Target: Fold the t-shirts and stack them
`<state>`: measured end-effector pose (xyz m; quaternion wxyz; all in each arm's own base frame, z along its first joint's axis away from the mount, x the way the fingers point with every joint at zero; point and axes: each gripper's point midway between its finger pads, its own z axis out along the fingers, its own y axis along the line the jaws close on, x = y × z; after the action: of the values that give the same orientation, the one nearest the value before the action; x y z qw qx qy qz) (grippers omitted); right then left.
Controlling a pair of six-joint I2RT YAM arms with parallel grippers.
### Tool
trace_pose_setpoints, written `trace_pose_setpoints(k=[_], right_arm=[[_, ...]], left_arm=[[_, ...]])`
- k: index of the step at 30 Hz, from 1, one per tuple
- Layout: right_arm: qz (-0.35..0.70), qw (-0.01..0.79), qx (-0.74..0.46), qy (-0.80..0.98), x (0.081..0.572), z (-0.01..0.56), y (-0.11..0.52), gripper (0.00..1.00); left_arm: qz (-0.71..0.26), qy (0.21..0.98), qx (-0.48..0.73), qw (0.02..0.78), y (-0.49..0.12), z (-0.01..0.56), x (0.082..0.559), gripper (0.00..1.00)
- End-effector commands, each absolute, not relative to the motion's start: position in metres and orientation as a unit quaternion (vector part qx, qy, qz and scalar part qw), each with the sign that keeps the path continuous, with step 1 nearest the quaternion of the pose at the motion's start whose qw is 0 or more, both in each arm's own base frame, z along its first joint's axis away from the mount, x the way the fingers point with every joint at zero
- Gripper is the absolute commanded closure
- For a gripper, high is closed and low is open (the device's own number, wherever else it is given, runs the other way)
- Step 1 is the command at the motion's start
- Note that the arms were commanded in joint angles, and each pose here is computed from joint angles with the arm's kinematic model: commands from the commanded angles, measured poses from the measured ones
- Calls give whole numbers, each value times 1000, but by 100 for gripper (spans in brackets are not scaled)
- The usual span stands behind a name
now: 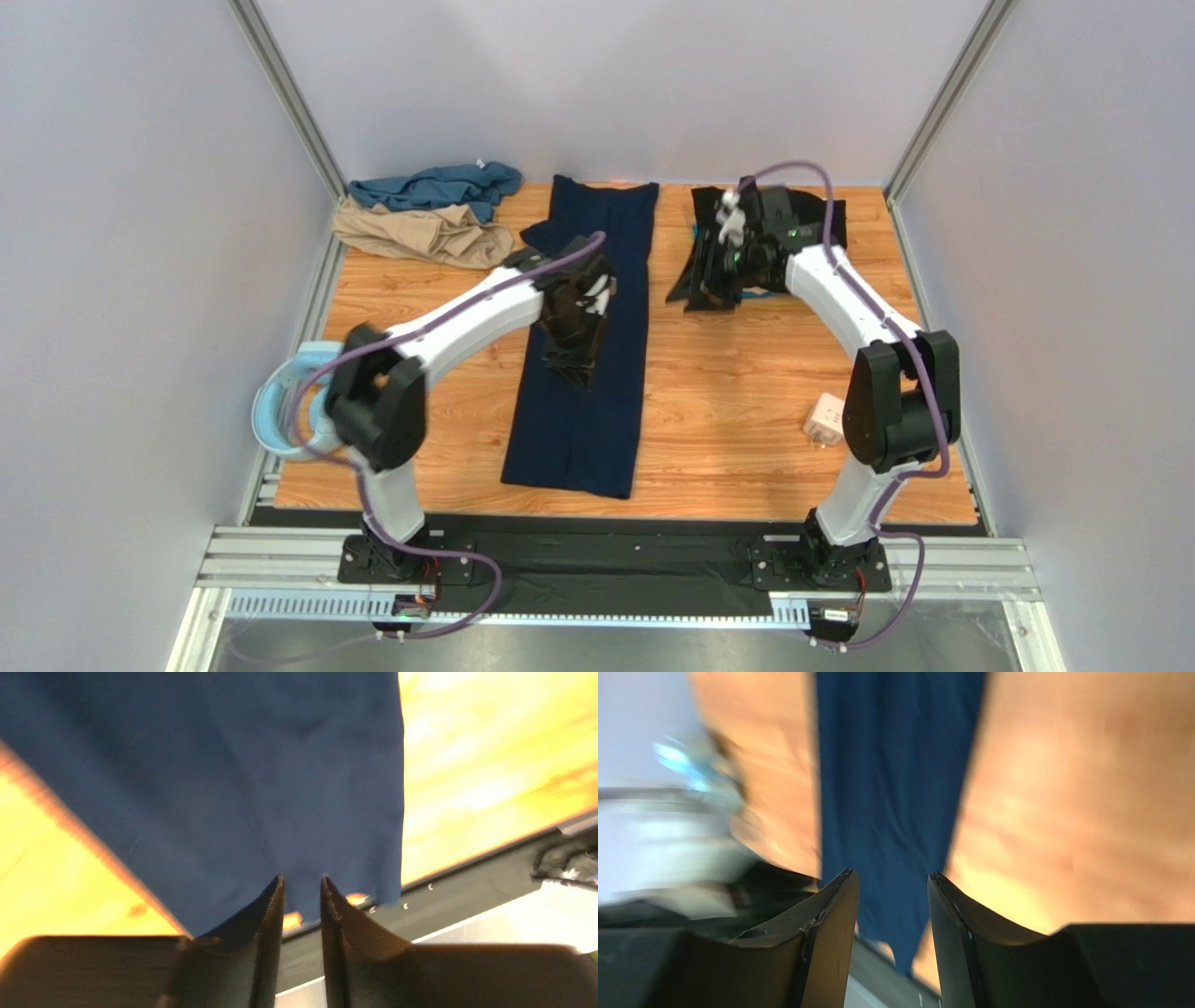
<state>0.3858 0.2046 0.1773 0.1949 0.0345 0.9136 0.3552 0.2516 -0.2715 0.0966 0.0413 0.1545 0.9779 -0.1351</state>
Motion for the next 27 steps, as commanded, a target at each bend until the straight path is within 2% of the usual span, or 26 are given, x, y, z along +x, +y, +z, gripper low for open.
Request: trace_pose_setpoints(k=[1, 5, 8, 12, 18, 24, 27], right_arm=[[333, 76, 9, 940, 297, 131, 206, 53], [328, -4, 7, 945, 236, 98, 207, 52], [331, -26, -7, 943, 212, 86, 214, 51], [347, -40, -16, 937, 199, 80, 226, 49], [361, -70, -31, 929, 181, 65, 239, 49], [363, -95, -44, 926, 173, 49, 249, 48], [361, -109, -50, 925, 168, 40, 256, 48]], left_arm=[[-158, 973, 128, 112, -229, 110, 248, 59], [-139, 979, 112, 94, -183, 91, 227, 56], [-158, 980, 86, 82, -168, 81, 217, 56], [-167, 983, 59, 51, -157, 62, 207, 52], [-179, 983, 24, -25, -140, 34, 183, 51], [-197, 979, 19, -46, -146, 32, 178, 51], [-180, 980, 10, -84, -140, 21, 168, 51]])
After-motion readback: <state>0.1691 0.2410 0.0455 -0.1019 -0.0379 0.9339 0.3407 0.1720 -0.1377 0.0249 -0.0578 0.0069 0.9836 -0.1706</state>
